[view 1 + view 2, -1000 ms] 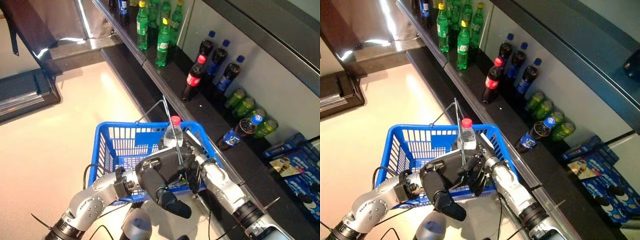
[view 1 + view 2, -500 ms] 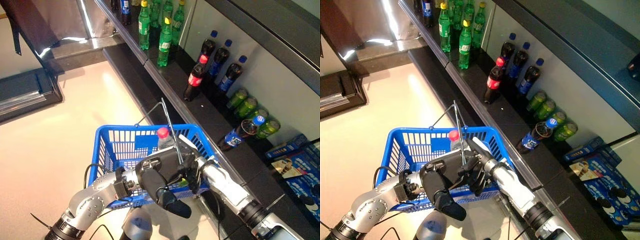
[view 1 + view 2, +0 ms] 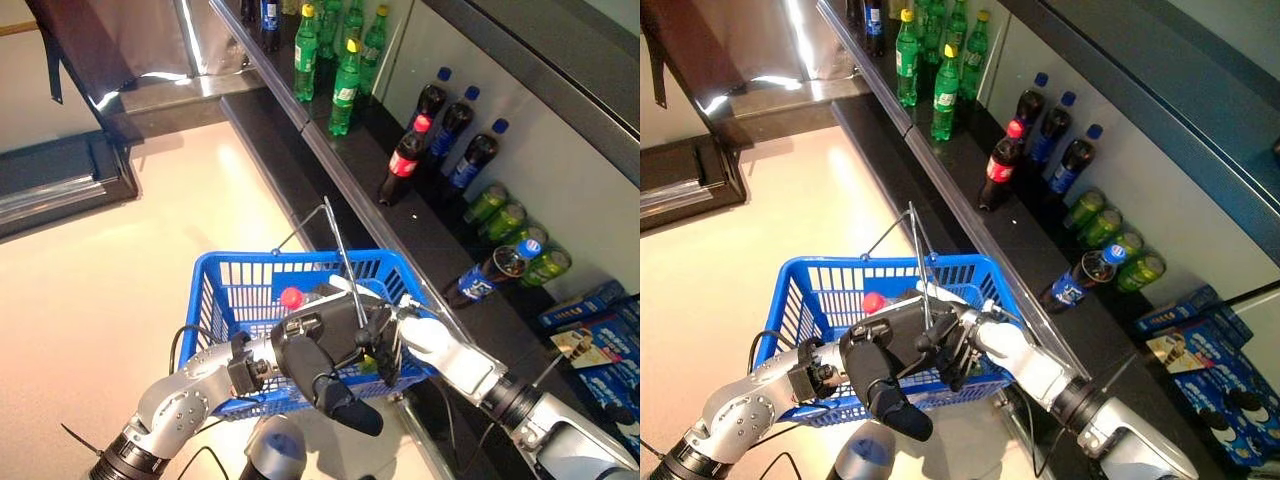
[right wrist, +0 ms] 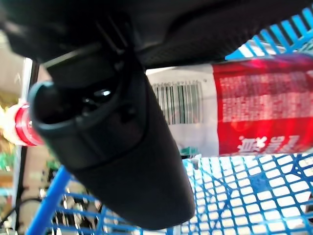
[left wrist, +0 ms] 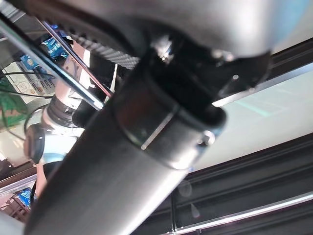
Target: Pick up the drink and place into the basket.
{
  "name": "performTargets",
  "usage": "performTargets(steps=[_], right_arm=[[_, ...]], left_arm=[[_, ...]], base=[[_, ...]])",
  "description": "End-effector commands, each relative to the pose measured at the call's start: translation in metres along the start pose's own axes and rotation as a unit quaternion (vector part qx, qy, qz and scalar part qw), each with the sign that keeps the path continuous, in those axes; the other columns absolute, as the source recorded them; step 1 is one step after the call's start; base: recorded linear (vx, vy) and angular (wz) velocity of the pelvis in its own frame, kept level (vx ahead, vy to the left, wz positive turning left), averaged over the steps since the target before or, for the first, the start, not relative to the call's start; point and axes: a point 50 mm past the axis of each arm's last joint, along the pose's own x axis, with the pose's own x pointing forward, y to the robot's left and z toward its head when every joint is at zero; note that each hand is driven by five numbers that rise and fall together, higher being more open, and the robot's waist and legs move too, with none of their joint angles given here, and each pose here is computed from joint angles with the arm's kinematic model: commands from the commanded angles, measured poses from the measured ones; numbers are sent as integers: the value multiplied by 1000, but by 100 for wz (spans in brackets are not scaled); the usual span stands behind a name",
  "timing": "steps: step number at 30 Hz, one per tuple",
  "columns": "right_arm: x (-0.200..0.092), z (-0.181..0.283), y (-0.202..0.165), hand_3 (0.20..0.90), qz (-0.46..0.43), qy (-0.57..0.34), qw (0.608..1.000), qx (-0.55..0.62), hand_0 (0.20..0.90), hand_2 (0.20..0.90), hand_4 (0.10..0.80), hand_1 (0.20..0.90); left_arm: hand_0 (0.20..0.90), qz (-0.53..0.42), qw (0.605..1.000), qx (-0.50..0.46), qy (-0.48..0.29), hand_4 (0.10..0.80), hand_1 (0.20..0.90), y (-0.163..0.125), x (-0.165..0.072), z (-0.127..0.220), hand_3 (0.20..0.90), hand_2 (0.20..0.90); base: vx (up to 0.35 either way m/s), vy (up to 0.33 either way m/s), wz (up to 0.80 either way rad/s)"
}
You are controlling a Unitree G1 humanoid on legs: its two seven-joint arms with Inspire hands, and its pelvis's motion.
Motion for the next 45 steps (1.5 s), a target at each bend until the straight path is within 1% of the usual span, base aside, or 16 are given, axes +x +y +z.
performTargets(steps=[1, 11, 12, 14, 15, 16, 17, 45], right_arm=[[13, 71, -9, 200, 19, -150, 986, -75, 300, 300, 100, 300], [26, 66, 8, 200, 45, -126, 989, -60, 300, 300, 100, 300], [27, 65, 11, 335, 48, -122, 990, -58, 415, 415, 235, 415], [29, 62, 13, 538, 52, -115, 991, -54, 589, 589, 438, 589], [29, 60, 15, 656, 54, -111, 991, -53, 691, 691, 556, 691], [30, 60, 17, 801, 55, -108, 991, -52, 815, 815, 701, 815], [31, 59, 18, 900, 56, -105, 992, -51, 900, 900, 800, 900], [32, 54, 19, 900, 54, -91, 993, -53, 900, 900, 800, 900]], left_arm=[[300, -336, 925, 64, -164, 100, 300, -77, 52, 52, 200, 300], [300, -343, 923, 61, -166, 100, 300, -79, 54, 53, 200, 300], [300, -343, 922, 61, -166, 100, 300, -79, 54, 53, 200, 300], [300, -345, 922, 61, -167, 100, 300, -79, 54, 53, 200, 300], [300, -345, 922, 62, -167, 100, 300, -79, 54, 53, 200, 300], [300, -345, 922, 62, -167, 100, 300, -80, 53, 54, 200, 300], [300, -345, 921, 62, -168, 100, 300, -80, 54, 54, 200, 300], [300, -339, 922, 67, -175, 100, 300, -81, 53, 56, 200, 300]], base=[[7, 7, 4], [4, 3, 2], [0, 0, 0], [0, 0, 0], [0, 0, 0], [0, 0, 0], [0, 0, 0], [0, 0, 0]])
